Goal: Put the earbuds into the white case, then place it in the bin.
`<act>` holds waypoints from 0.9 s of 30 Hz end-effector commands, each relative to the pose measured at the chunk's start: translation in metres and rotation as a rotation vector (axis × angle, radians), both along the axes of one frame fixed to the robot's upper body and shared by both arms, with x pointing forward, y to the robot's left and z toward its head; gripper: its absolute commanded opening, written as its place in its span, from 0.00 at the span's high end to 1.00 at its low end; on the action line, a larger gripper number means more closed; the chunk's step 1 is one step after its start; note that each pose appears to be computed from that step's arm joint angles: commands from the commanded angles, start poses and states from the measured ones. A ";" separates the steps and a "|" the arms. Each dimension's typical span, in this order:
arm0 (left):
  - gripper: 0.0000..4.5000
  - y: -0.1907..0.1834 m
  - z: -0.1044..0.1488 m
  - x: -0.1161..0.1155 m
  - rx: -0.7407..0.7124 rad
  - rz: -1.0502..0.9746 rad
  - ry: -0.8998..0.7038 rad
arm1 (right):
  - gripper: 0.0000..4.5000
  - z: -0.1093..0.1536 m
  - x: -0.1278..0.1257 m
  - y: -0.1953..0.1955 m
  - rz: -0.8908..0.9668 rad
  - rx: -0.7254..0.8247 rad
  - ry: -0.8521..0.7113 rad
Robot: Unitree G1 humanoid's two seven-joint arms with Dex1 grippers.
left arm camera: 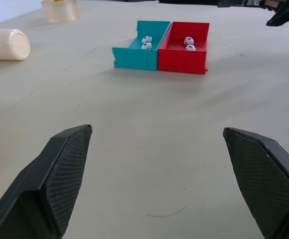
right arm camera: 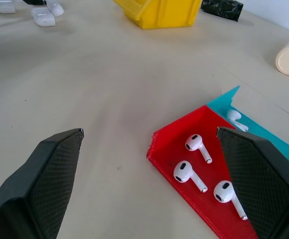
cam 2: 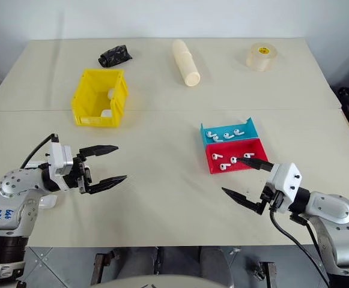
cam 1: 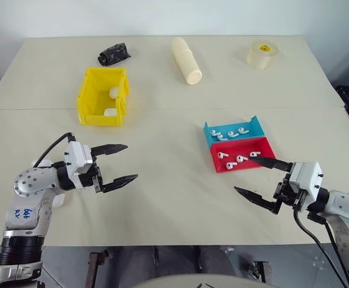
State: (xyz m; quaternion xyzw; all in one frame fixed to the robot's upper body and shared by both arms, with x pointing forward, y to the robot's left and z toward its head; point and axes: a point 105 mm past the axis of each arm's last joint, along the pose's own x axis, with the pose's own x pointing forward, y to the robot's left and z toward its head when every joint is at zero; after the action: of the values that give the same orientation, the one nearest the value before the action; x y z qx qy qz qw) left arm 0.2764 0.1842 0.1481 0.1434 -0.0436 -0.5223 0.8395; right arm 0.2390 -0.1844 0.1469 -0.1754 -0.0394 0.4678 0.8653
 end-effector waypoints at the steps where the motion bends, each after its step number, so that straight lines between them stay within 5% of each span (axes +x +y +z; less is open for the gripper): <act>1: 0.00 0.009 0.008 0.003 0.008 0.072 -0.064 | 0.01 0.009 0.000 0.007 0.033 0.012 -0.064; 9: 0.00 0.074 0.015 -0.014 -0.054 0.494 -0.043 | 0.01 0.020 0.003 0.037 0.168 0.068 -0.133; 22: 0.00 0.165 -0.026 -0.130 -0.074 1.051 0.224 | 0.01 0.020 -0.025 0.076 0.571 0.054 -0.197; 27: 0.00 0.156 -0.035 -0.145 -0.075 1.042 0.324 | 0.01 0.015 -0.024 0.071 0.576 0.056 -0.149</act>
State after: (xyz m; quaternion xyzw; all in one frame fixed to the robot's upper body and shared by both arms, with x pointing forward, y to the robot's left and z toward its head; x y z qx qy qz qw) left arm 0.1325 0.3462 0.1014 0.0236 0.1552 -0.0396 0.9868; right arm 0.2168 -0.1098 0.1593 -0.1695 -0.1606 0.6762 0.6988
